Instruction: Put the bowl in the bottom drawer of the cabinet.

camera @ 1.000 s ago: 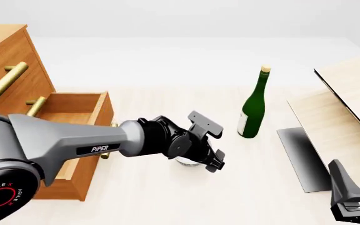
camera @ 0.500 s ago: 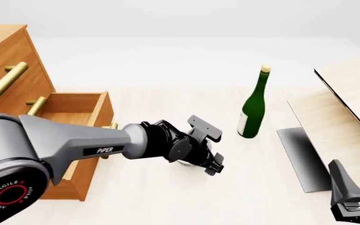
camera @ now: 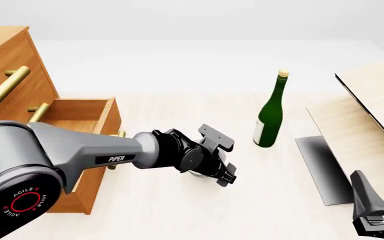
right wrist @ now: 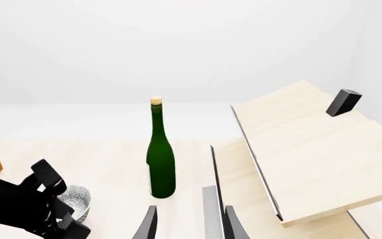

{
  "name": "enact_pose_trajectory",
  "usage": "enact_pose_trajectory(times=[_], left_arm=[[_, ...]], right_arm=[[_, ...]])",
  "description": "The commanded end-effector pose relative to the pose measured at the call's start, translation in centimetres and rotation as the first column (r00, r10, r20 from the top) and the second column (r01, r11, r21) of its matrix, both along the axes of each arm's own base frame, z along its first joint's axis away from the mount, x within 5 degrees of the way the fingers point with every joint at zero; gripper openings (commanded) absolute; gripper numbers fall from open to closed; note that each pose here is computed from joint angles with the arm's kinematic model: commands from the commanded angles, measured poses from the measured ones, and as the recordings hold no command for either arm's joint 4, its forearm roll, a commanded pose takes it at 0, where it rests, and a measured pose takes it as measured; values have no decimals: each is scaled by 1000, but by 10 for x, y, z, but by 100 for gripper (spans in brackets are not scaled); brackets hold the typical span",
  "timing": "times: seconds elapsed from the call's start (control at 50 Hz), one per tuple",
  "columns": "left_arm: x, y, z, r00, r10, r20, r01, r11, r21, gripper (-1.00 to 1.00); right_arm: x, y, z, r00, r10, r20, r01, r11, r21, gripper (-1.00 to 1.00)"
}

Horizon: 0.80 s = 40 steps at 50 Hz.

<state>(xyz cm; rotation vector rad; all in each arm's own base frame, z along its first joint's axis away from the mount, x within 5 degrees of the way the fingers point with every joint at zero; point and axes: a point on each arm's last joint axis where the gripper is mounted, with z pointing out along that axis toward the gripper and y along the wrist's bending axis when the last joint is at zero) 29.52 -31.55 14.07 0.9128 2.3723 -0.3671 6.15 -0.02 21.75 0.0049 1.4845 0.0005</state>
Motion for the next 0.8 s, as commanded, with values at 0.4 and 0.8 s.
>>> enact_pose_trajectory(times=[0.4, 0.8], left_arm=[[2, -1, -8, 1000, 8, -10, -8, 1000, 5, 100], [5, 4, -2, 1000, -5, 15, 5, 1000, 5, -100]], right_arm=[[0, 0, 0, 1000, 0, 0, 0, 1000, 0, 100], [0, 0, 0, 1000, 0, 0, 0, 1000, 0, 100]])
